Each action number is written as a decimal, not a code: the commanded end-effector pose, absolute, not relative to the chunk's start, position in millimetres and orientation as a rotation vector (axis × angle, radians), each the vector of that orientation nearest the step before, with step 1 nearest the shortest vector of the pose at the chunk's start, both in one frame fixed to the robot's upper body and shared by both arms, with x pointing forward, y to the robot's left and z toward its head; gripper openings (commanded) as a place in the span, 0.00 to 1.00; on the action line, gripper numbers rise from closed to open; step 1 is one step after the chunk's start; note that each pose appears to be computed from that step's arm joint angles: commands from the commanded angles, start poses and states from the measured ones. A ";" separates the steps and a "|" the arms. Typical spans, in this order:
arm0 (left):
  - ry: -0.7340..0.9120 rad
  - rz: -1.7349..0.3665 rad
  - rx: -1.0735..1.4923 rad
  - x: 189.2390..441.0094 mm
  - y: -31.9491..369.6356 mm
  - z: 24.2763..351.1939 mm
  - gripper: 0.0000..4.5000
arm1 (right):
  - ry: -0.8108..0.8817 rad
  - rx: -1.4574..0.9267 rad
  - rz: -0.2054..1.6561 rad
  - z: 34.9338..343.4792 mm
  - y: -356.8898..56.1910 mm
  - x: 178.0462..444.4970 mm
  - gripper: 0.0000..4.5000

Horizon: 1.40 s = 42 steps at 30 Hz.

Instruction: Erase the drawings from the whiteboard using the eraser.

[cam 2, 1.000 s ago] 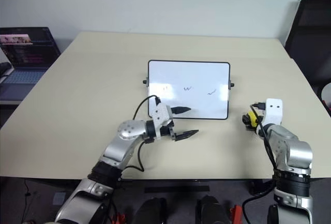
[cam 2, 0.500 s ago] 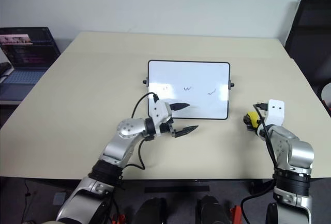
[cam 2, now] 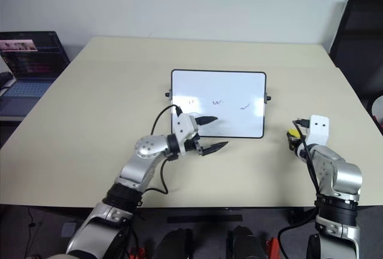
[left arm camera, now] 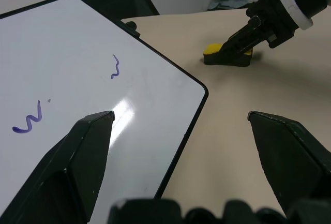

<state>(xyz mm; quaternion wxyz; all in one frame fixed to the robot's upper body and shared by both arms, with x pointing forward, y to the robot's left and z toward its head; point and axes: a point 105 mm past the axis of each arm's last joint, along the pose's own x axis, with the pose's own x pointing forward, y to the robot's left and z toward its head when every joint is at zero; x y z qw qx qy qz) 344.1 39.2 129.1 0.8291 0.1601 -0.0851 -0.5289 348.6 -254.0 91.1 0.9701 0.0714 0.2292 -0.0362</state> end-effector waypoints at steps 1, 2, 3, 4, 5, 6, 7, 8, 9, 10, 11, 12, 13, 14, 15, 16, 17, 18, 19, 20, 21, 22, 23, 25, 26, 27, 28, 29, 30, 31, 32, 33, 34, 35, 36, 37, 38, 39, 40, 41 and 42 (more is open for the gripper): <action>-0.248 -1.113 0.350 345.3 38.6 145.3 1.00 | 0.414 0.163 -0.077 104.1 -256.2 351.9 0.25; -0.248 -1.116 0.348 344.8 38.2 145.1 1.00 | 0.413 0.164 -0.078 104.7 -256.4 352.0 0.25; -0.247 -1.117 0.347 344.4 38.0 144.9 1.00 | 0.411 0.162 -0.081 105.9 -256.7 352.1 0.25; -0.247 -1.118 0.347 344.2 38.0 145.0 1.00 | 0.410 0.154 -0.086 107.1 -257.4 352.3 0.25; -0.246 -1.117 0.347 344.3 38.4 145.3 1.00 | 0.396 0.139 -0.090 110.8 -258.0 353.2 0.25; -0.245 -1.114 0.348 344.6 39.0 145.5 1.00 | 0.376 0.119 -0.092 115.9 -258.5 354.6 0.25; -0.242 -1.107 0.352 345.2 40.1 145.7 1.00 | 0.341 0.092 -0.092 124.5 -258.4 357.0 0.25; -0.239 -1.101 0.354 345.7 41.3 146.0 1.00 | 0.308 0.070 -0.092 132.6 -258.0 359.1 0.25; -0.235 -1.093 0.354 346.4 42.5 146.4 1.00 | 0.280 0.053 -0.092 139.6 -257.2 361.2 0.25; -0.231 -1.079 0.354 347.5 44.2 146.9 1.00 | 0.246 0.045 -0.090 148.0 -255.3 363.6 0.25; -0.226 -1.063 0.352 348.4 46.0 147.3 1.00 | 0.206 0.033 -0.080 157.2 -251.6 366.0 0.25; -0.221 -1.047 0.345 349.4 47.8 147.8 1.00 | 0.171 0.020 -0.069 165.1 -247.8 367.9 0.25; -0.217 -1.024 0.334 350.8 49.8 148.8 1.00 | 0.134 0.003 -0.057 173.1 -243.1 369.5 0.25; -0.215 -1.002 0.324 352.0 51.6 149.8 1.00 | 0.106 -0.016 -0.045 179.3 -239.0 370.7 0.25; -0.212 -0.984 0.315 353.1 52.9 150.5 1.00 | 0.081 -0.038 -0.035 184.6 -235.3 371.8 0.25; -0.205 -0.960 0.306 354.6 54.8 150.7 1.00 | 0.055 -0.065 -0.017 189.9 -229.7 372.9 0.25; -0.194 -0.924 0.291 357.0 57.7 150.2 1.00 | 0.036 -0.100 0.005 193.6 -223.1 374.1 0.25; -0.182 -0.893 0.278 359.2 60.2 149.4 1.00 | 0.016 -0.126 0.022 196.7 -217.7 375.2 0.25; -0.173 -0.861 0.269 361.3 62.8 148.6 1.00 | -0.009 -0.150 0.039 200.5 -211.9 376.7 0.25; -0.166 -0.832 0.261 363.1 65.1 148.1 1.00 | -0.031 -0.170 0.055 203.8 -206.5 378.0 0.25; -0.161 -0.815 0.257 364.1 66.3 147.8 1.00 | -0.046 -0.182 0.065 205.7 -203.4 378.9 0.25; -0.158 -0.798 0.254 365.0 67.5 147.6 1.00 | -0.061 -0.193 0.077 207.7 -200.0 379.7 0.25; -0.155 -0.778 0.263 366.5 69.3 146.8 1.00 | -0.081 -0.200 0.100 210.4 -193.3 381.4 0.25; -0.148 -0.736 0.274 369.7 73.5 145.0 1.00 | -0.094 -0.194 0.148 210.9 -179.2 384.8 0.25; -0.145 -0.727 0.282 370.8 74.4 144.3 1.00 | -0.096 -0.182 0.160 210.1 -174.9 386.2 0.25; -0.144 -0.727 0.290 371.2 73.8 143.9 1.00 | -0.096 -0.179 0.182 207.5 -167.7 387.8 0.25; -0.143 -0.730 0.295 371.3 73.1 143.7 1.00 | -0.098 -0.179 0.197 205.9 -163.0 388.8 0.25; -0.145 -0.733 0.299 371.1 72.0 143.9 1.00 | -0.100 -0.179 0.209 205.2 -158.8 390.2 0.25; -0.146 -0.734 0.300 371.1 71.4 144.1 1.00 | -0.103 -0.180 0.215 204.9 -156.4 391.3 0.25; -0.148 -0.747 0.303 370.1 69.1 144.0 1.00 | -0.109 -0.180 0.223 205.9 -153.2 393.3 0.25; -0.149 -0.761 0.305 368.9 66.7 143.6 1.00 | -0.115 -0.182 0.231 206.9 -149.9 395.2 0.25; -0.150 -0.771 0.306 368.1 65.1 143.4 1.00 | -0.119 -0.183 0.236 207.6 -147.7 396.5 0.25; -0.156 -0.790 0.325 366.3 61.7 143.0 1.00 | -0.123 -0.184 0.247 208.3 -143.5 398.2 0.25; -0.163 -0.811 0.357 364.2 58.2 142.2 1.00 | -0.124 -0.182 0.257 208.0 -139.4 399.7 0.25; -0.168 -0.827 0.375 362.5 55.6 141.7 1.00 | -0.124 -0.180 0.263 207.5 -136.4 401.1 0.25; -0.172 -0.836 0.386 361.5 54.0 141.3 1.00 | -0.123 -0.179 0.267 207.1 -134.6 402.0 0.25; -0.174 -0.840 0.386 360.9 53.7 141.6 1.00 | -0.122 -0.180 0.271 206.2 -132.9 402.8 0.25; -0.176 -0.840 0.383 360.7 53.7 142.0 1.00 | -0.122 -0.182 0.274 205.7 -131.8 403.3 0.25; -0.176 -0.840 0.386 360.7 54.9 142.3 1.00 | -0.120 -0.187 0.274 204.7 -130.8 404.2 0.25; -0.177 -0.839 0.389 361.0 56.1 142.6 1.00 | -0.116 -0.190 0.271 203.5 -130.5 405.2 0.25; -0.177 -0.837 0.391 361.4 57.3 142.8 1.00 | -0.108 -0.195 0.265 201.7 -130.5 406.3 0.25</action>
